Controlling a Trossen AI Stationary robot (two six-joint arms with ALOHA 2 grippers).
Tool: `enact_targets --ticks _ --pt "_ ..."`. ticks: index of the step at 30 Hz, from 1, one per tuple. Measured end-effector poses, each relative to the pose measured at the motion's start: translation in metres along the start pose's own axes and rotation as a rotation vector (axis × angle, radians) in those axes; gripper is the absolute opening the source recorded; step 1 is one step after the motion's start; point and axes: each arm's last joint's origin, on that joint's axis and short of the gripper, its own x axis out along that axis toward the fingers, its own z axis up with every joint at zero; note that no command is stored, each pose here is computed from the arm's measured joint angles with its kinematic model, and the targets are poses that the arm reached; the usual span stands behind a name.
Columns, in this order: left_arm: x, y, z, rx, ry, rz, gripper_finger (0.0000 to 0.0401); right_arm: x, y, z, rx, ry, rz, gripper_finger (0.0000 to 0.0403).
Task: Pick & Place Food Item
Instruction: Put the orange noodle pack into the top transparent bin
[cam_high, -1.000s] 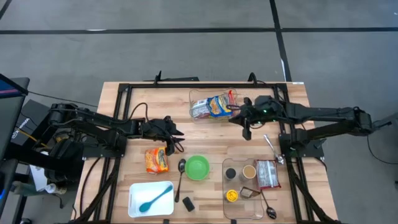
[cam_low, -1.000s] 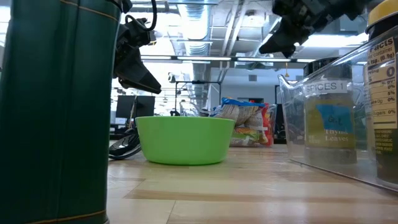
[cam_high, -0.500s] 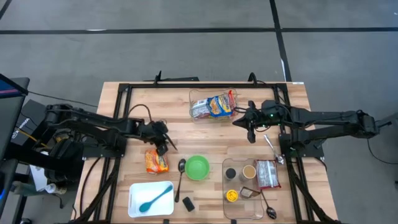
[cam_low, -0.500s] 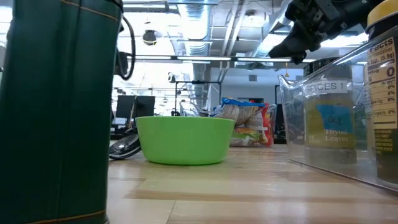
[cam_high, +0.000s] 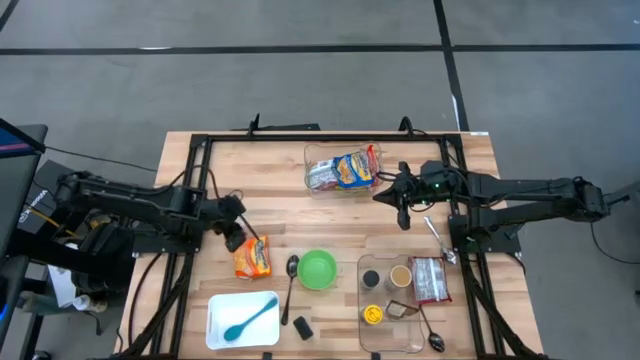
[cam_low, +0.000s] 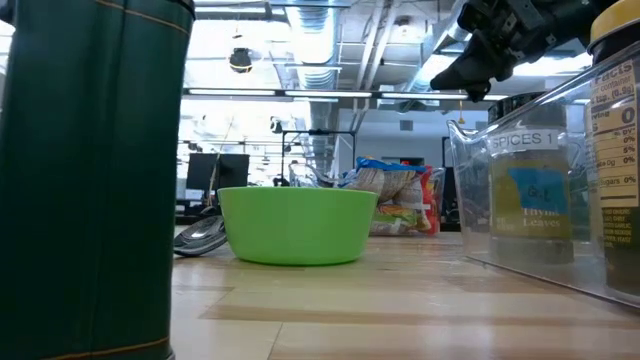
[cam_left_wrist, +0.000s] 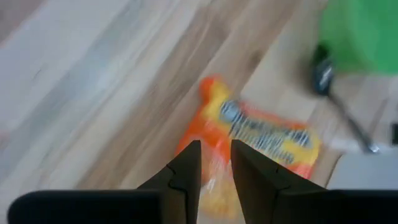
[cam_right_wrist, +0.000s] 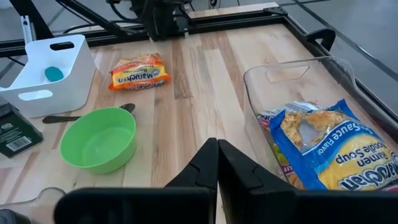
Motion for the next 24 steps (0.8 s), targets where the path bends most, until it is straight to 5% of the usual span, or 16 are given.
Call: enact_targets --ticks 8,24 --pt "0.005 0.006 -0.008 -0.006 0.112 0.098 0.005 0.0 0.0 0.0 0.014 0.0 0.0 0.0" --pt "0.024 0.001 -0.015 0.209 0.27 0.17 0.0011 0.0 0.0 0.0 0.014 0.001 0.0 0.0"
